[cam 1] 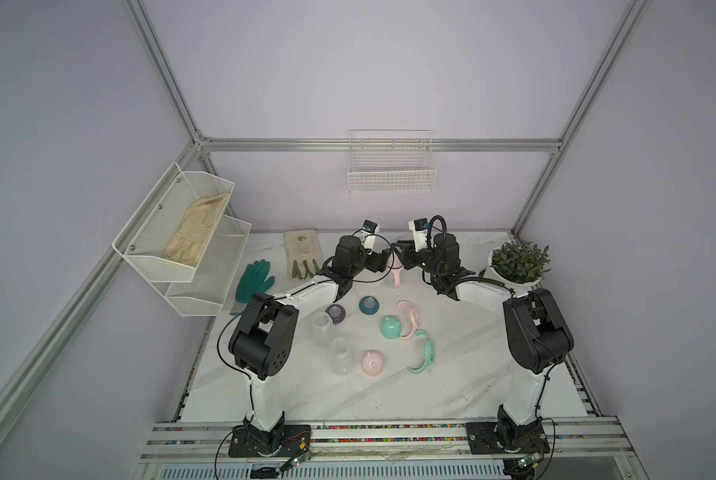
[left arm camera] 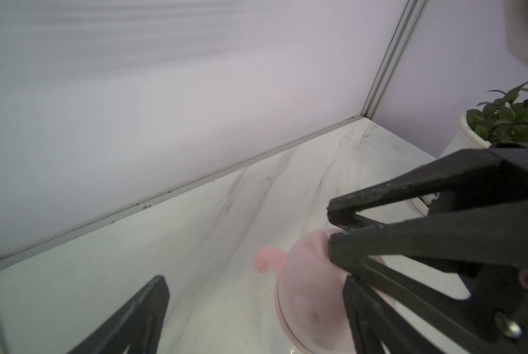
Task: Assemble the baby bottles
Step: Close the lid on the baby bottle.
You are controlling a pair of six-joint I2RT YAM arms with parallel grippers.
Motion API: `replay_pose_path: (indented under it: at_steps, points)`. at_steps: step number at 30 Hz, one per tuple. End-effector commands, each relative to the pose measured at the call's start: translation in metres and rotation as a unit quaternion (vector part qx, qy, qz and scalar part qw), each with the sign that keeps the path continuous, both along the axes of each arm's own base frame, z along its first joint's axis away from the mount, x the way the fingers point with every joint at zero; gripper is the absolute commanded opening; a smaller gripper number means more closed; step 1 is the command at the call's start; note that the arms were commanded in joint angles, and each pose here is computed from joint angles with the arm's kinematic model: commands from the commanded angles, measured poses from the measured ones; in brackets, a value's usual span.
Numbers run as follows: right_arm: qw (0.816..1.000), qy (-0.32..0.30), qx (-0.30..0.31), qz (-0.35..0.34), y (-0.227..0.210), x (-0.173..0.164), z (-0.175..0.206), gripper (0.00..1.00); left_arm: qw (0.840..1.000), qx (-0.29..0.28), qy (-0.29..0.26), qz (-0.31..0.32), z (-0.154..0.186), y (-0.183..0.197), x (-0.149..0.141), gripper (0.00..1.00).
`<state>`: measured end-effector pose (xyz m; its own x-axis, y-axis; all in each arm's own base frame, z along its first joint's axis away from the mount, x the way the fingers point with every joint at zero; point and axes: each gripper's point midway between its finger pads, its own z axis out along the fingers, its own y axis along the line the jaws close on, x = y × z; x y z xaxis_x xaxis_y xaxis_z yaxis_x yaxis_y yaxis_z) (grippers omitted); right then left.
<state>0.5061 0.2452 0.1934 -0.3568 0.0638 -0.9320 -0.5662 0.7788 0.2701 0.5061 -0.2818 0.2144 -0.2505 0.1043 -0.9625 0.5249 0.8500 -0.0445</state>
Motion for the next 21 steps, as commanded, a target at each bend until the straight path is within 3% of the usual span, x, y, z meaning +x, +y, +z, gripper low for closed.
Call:
replay_pose_path:
  at_steps: [1, 21]
  points:
    - [0.946, 0.293, -0.134, -0.031, -0.042, -0.077, -0.195, 0.29, 1.000, 0.006, 0.004, -0.013, -0.011, -0.007, 0.000, 0.89]
    - [0.933, 0.321, -0.155, -0.041, -0.035, -0.095, -0.208, 0.28, 0.995, 0.045, 0.050, -0.072, -0.050, -0.025, -0.014, 0.83]
